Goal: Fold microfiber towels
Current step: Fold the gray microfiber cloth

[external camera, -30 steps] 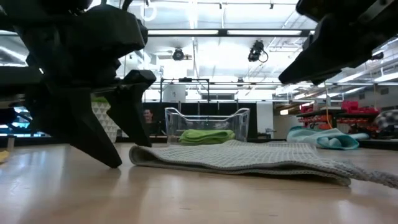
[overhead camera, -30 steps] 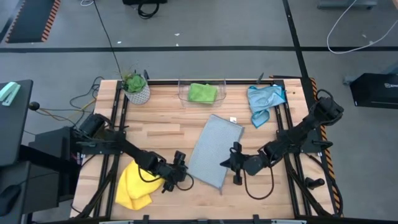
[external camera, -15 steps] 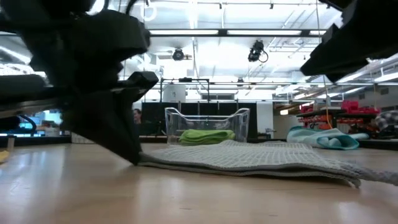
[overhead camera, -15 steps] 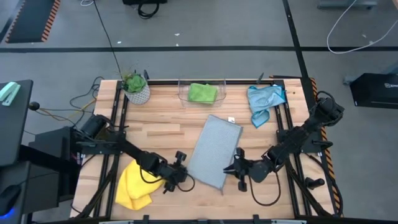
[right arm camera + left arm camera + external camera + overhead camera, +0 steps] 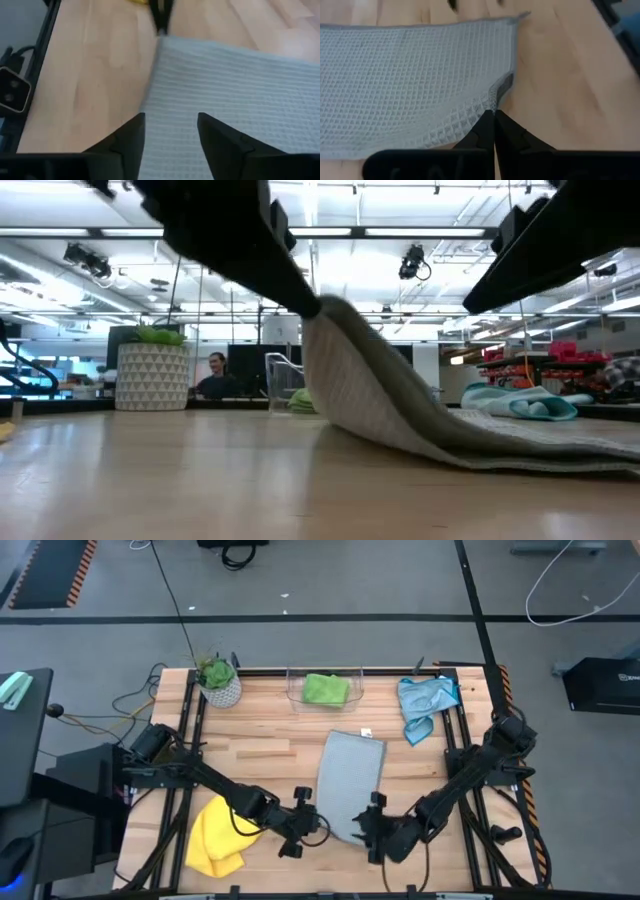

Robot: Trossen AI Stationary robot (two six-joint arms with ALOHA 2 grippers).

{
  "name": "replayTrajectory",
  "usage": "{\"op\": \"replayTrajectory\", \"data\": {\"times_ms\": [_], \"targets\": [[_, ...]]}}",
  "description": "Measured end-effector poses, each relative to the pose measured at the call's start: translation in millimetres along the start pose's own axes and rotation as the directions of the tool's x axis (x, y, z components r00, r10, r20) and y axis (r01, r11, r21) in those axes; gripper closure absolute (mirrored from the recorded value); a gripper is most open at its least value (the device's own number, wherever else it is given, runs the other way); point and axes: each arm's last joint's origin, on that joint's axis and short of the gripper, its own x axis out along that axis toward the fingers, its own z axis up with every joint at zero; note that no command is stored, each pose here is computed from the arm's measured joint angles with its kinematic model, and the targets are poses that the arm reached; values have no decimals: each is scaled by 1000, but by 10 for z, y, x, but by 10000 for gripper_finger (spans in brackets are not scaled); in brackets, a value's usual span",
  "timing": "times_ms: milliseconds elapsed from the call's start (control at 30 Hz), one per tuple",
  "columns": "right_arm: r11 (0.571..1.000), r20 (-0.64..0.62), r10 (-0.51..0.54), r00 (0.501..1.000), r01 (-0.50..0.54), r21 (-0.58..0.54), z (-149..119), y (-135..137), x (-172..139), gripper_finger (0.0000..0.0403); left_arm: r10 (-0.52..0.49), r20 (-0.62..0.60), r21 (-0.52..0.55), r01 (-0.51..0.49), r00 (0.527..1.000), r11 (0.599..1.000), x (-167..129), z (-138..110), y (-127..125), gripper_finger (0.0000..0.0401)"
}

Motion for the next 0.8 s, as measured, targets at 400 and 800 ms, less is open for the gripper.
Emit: {"op": "replayTrajectory", "data": {"times_ms": [400, 800], "targets": [[994, -36, -107, 994, 106, -21, -109, 557, 263, 157, -13, 34, -129, 17, 999, 991, -53, 132, -40, 392], [945, -78, -322, 943, 325, 34, -258, 752, 739, 169, 3, 42, -174, 5, 999, 985, -56, 145, -36, 394]]}}
